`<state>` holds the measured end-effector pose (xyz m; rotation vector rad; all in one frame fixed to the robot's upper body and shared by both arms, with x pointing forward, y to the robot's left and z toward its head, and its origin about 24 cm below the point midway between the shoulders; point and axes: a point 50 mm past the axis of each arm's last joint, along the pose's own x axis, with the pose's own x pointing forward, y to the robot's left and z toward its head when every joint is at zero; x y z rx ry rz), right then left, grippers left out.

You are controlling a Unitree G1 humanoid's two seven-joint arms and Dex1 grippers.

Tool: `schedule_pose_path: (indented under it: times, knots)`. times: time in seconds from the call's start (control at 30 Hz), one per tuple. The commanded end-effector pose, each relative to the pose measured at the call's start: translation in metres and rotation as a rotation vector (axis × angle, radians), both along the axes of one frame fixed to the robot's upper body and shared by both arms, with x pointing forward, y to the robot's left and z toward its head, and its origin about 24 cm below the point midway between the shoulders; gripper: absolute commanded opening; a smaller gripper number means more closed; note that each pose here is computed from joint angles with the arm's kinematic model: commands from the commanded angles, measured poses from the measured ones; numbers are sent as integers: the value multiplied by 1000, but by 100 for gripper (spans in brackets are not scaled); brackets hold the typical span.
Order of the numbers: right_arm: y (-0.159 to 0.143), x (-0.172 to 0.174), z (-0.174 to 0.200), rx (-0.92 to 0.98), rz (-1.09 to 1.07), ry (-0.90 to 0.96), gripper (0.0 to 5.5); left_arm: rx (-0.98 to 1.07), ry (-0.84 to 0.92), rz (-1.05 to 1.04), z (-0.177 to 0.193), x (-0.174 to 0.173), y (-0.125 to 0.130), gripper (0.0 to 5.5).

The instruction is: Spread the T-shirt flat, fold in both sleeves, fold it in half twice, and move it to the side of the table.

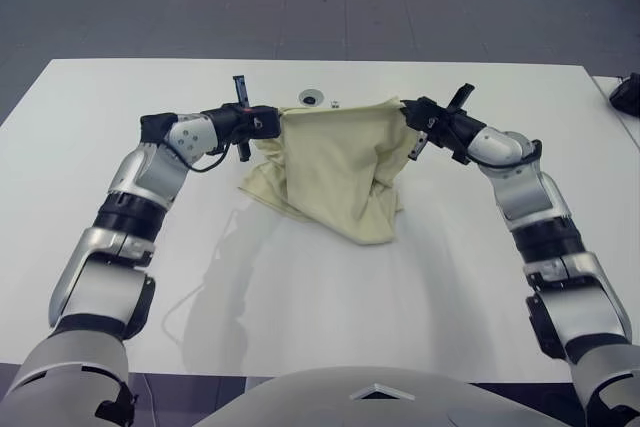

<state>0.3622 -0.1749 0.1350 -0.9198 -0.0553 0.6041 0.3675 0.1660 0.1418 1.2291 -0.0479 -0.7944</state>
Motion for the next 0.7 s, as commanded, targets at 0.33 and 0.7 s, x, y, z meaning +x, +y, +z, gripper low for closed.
schedule_pose_path:
  times: [0.33, 0.7]
  knots:
    - [11, 67, 133, -82, -297, -384, 0, 146, -453, 369, 121, 65, -17, 1]
    - [0, 54, 126, -111, -120, -479, 0, 210, -467, 207, 109, 57, -6, 1]
